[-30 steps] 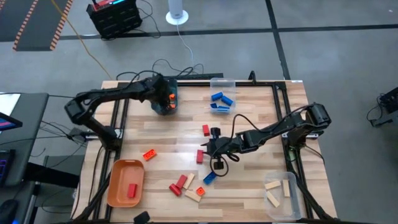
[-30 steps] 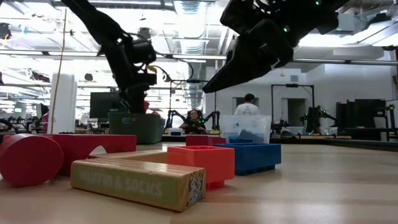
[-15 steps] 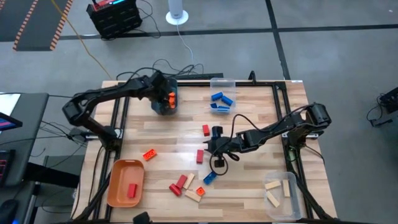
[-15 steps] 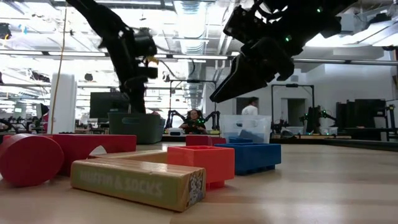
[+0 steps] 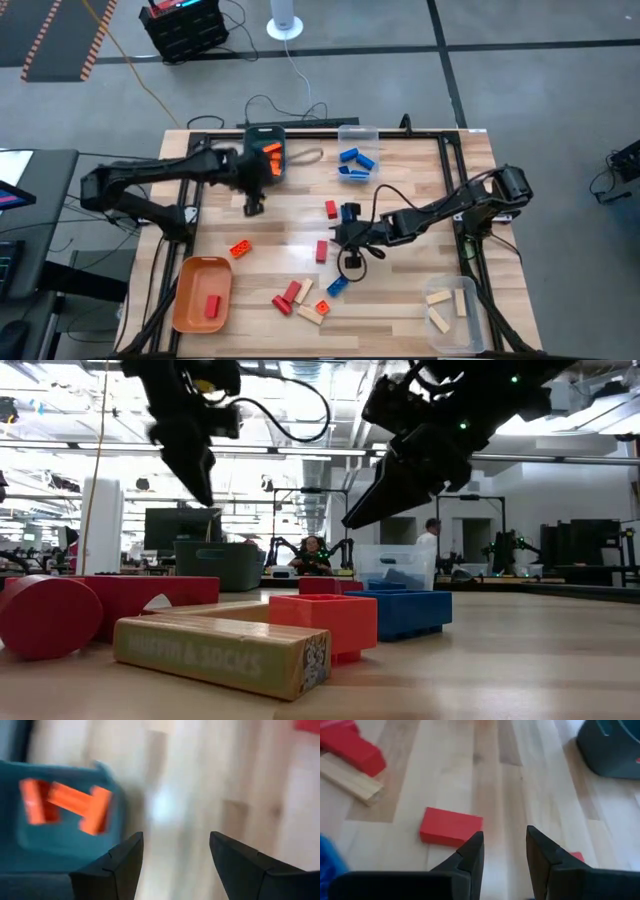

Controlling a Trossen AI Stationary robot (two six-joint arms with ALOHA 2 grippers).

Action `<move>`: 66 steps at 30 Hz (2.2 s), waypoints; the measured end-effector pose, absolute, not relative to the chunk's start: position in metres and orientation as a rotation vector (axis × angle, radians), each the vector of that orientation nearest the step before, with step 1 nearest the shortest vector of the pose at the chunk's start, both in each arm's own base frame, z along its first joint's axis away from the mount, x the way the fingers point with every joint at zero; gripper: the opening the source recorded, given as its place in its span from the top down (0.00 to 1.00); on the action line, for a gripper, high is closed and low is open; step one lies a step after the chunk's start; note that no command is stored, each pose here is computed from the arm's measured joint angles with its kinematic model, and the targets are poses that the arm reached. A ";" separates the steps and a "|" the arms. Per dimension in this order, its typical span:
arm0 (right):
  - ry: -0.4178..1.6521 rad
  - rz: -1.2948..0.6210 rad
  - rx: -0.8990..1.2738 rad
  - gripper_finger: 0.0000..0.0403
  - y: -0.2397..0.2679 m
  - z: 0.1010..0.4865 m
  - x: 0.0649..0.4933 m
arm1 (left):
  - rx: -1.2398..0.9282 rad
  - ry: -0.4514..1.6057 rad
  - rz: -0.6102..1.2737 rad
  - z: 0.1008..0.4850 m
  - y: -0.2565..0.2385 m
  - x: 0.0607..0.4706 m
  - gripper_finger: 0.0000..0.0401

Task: Sort blocks
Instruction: Put the orange game piece into the blue bin

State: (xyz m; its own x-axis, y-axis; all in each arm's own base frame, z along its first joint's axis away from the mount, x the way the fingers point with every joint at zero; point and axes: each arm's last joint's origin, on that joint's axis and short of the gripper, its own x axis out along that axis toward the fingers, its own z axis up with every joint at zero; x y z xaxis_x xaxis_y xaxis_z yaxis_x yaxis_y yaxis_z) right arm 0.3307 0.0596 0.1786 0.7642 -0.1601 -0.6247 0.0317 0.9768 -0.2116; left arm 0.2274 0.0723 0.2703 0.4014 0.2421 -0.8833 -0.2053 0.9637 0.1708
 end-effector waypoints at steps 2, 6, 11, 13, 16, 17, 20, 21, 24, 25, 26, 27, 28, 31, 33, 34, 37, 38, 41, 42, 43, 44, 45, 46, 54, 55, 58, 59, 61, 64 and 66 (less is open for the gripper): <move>0.695 -0.099 -0.195 0.70 0.062 0.178 0.330 | 0.004 1.152 0.265 0.270 0.057 0.226 0.44; 0.704 -0.121 -0.151 0.69 0.061 0.178 0.330 | -0.080 1.224 0.253 0.265 0.027 0.225 0.44; 0.628 -0.218 -0.145 0.69 0.077 0.178 0.331 | -0.128 1.313 0.243 0.256 -0.005 0.226 0.44; 0.613 -0.213 -0.173 0.69 0.084 0.176 0.331 | -0.141 1.345 0.251 0.252 -0.014 0.225 0.44; 0.558 -0.224 -0.146 0.69 0.091 0.176 0.334 | -0.177 1.392 0.278 0.246 -0.026 0.226 0.44; 0.548 -0.224 -0.147 0.69 0.093 0.175 0.335 | -0.183 1.406 0.285 0.243 -0.030 0.226 0.44; 0.555 -0.219 -0.210 0.69 0.098 0.169 0.336 | -0.191 1.440 0.308 0.236 -0.037 0.229 0.44; 0.559 -0.225 -0.227 0.69 0.098 0.168 0.336 | -0.196 1.450 0.318 0.234 -0.039 0.231 0.44; 0.560 -0.235 -0.240 0.70 0.096 0.166 0.337 | -0.197 1.488 0.344 0.225 -0.040 0.235 0.44; 0.566 -0.240 -0.245 0.70 0.095 0.165 0.337 | -0.197 1.498 0.350 0.222 -0.040 0.237 0.44; 0.570 -0.241 -0.250 0.70 0.094 0.165 0.337 | -0.195 1.510 0.355 0.220 -0.040 0.238 0.44; 0.571 -0.243 -0.253 0.70 0.094 0.165 0.337 | -0.193 1.517 0.356 0.218 -0.040 0.239 0.44; 0.569 -0.243 -0.252 0.70 0.094 0.165 0.337 | -0.188 1.524 0.355 0.217 -0.040 0.239 0.44; 0.568 -0.237 -0.255 0.70 0.095 0.165 0.337 | -0.176 1.533 0.348 0.215 -0.041 0.240 0.44; 0.569 -0.237 -0.254 0.70 0.095 0.165 0.337 | -0.172 1.532 0.344 0.215 -0.041 0.240 0.44; 0.570 -0.239 -0.254 0.70 0.095 0.165 0.337 | -0.172 1.533 0.344 0.215 -0.041 0.240 0.44; 0.572 -0.240 -0.255 0.70 0.095 0.165 0.337 | -0.189 1.535 0.351 0.215 -0.041 0.240 0.44; 0.572 -0.239 -0.255 0.70 0.095 0.165 0.337 | -0.208 1.536 0.356 0.215 -0.041 0.240 0.44; 0.572 -0.237 -0.252 0.70 0.095 0.165 0.337 | -0.256 1.534 0.382 0.215 -0.043 0.240 0.44; 0.572 -0.237 -0.252 0.70 0.095 0.165 0.337 | -0.265 1.535 0.384 0.215 -0.044 0.240 0.44; 0.572 -0.238 -0.252 0.70 0.095 0.165 0.337 | -0.271 1.535 0.388 0.215 -0.045 0.239 0.44; 0.572 -0.238 -0.252 0.70 0.095 0.165 0.337 | -0.275 1.537 0.391 0.215 -0.047 0.239 0.44; 0.572 -0.239 -0.252 0.70 0.095 0.165 0.337 | -0.278 1.540 0.394 0.215 -0.048 0.238 0.44; 0.572 -0.239 -0.252 0.70 0.095 0.165 0.337 | -0.278 1.542 0.395 0.215 -0.050 0.237 0.44; 0.576 -0.227 -0.258 0.70 0.098 0.164 0.336 | -0.268 1.523 0.423 0.209 -0.060 0.233 0.44; 0.576 -0.225 -0.258 0.70 0.099 0.164 0.335 | -0.269 1.527 0.432 0.206 -0.061 0.232 0.44; 0.575 -0.222 -0.259 0.70 0.100 0.164 0.335 | -0.266 1.553 0.471 0.193 -0.059 0.224 0.44; 0.574 -0.222 -0.259 0.70 0.100 0.164 0.335 | -0.269 1.555 0.478 0.190 -0.058 0.223 0.44; 0.574 -0.222 -0.259 0.70 0.100 0.164 0.335 | -0.280 1.547 0.484 0.185 -0.056 0.222 0.44; 0.574 -0.222 -0.259 0.70 0.100 0.164 0.335 | -0.302 1.537 0.455 0.180 -0.057 0.223 0.44; 0.574 -0.222 -0.258 0.70 0.100 0.164 0.335 | -0.305 1.536 0.436 0.177 -0.057 0.222 0.44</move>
